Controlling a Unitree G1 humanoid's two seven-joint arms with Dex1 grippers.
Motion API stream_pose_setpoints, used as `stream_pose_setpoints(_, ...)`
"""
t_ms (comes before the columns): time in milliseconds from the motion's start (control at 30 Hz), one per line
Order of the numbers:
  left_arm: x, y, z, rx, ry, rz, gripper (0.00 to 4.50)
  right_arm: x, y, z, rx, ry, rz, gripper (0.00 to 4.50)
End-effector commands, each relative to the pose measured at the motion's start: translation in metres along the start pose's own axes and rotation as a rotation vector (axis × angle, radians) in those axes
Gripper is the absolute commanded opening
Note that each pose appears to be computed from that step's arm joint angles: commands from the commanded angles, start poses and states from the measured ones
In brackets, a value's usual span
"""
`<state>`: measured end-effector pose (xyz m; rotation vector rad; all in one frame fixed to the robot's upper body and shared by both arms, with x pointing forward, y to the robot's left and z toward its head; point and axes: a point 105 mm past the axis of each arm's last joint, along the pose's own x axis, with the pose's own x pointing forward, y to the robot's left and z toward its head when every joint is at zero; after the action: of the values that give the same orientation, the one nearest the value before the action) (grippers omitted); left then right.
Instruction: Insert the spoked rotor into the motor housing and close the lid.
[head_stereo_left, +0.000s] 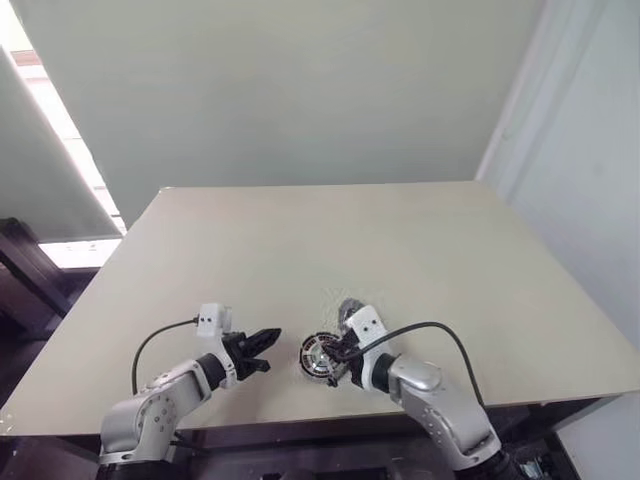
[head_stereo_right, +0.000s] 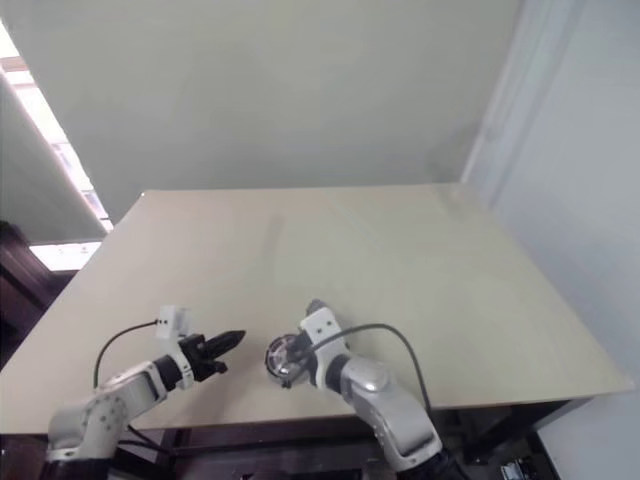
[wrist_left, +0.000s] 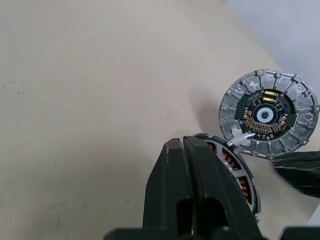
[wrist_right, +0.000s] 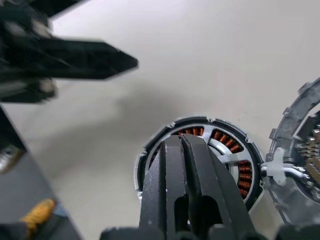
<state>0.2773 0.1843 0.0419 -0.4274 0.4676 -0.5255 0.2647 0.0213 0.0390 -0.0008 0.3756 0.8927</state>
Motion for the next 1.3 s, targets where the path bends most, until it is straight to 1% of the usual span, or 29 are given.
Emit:
stream_pose_setpoints(33,0.001,-0.008,0.011,0.053,-0.037,-0.019,0.00,0.010,0.002,0.002,-0.035,-0.011,-0.003,0.01)
stream_pose_setpoints(100,0.001,-0.008,0.011,0.058,-0.034,-0.018,0.00,0.013,0.001,-0.008,-0.053,0.024,-0.010,0.01)
stream_pose_setpoints(167,0.002,-0.009,0.010,0.067,-0.026,-0.023,0.00,0.015,-0.002,-0.029,-0.076,0.110,-0.021,0.01)
stream_pose_setpoints(200,0.003,-0.010,0.010,0.070,-0.024,-0.026,0.00,0.015,-0.004,-0.034,-0.085,0.130,-0.022,0.01)
stream_pose_setpoints(233,0.003,-0.011,0.010,0.072,-0.023,-0.029,0.00,0.015,-0.005,-0.034,-0.083,0.126,-0.022,0.01)
stream_pose_setpoints(400,0.004,-0.012,0.009,0.078,-0.020,-0.034,0.00,0.011,-0.005,-0.008,-0.086,0.015,0.005,0.01)
stream_pose_setpoints(500,0.005,-0.012,0.009,0.079,-0.017,-0.036,0.00,0.007,0.002,-0.001,-0.118,0.020,0.077,0.01)
stream_pose_setpoints(533,0.005,-0.012,0.008,0.079,-0.016,-0.037,0.00,0.004,0.006,0.000,-0.133,0.031,0.111,0.37)
stream_pose_setpoints(567,0.005,-0.011,0.008,0.080,-0.014,-0.037,0.00,0.001,0.010,0.002,-0.166,0.046,0.152,0.56)
stream_pose_setpoints(633,0.005,-0.011,0.007,0.085,-0.004,-0.039,0.00,-0.003,0.012,0.010,-0.239,0.027,0.163,1.25)
stream_pose_setpoints(700,0.004,-0.009,0.006,0.089,0.007,-0.040,0.00,-0.008,0.010,0.013,-0.321,0.040,0.168,1.92)
stream_pose_setpoints(867,0.004,-0.008,0.004,0.088,0.016,-0.039,0.00,-0.017,0.010,0.006,-0.461,0.147,0.240,3.67)
stream_pose_setpoints(1067,0.005,-0.009,0.002,0.092,0.026,-0.044,0.00,-0.020,0.014,-0.006,-0.603,0.238,0.351,3.67)
stream_pose_setpoints(1167,0.004,-0.009,0.002,0.095,0.029,-0.043,0.00,-0.020,0.011,-0.013,-0.702,0.275,0.382,3.67)
stream_pose_setpoints(1300,0.002,-0.009,0.002,0.101,0.036,-0.039,0.00,-0.015,0.008,-0.022,-0.763,0.294,0.384,3.67)
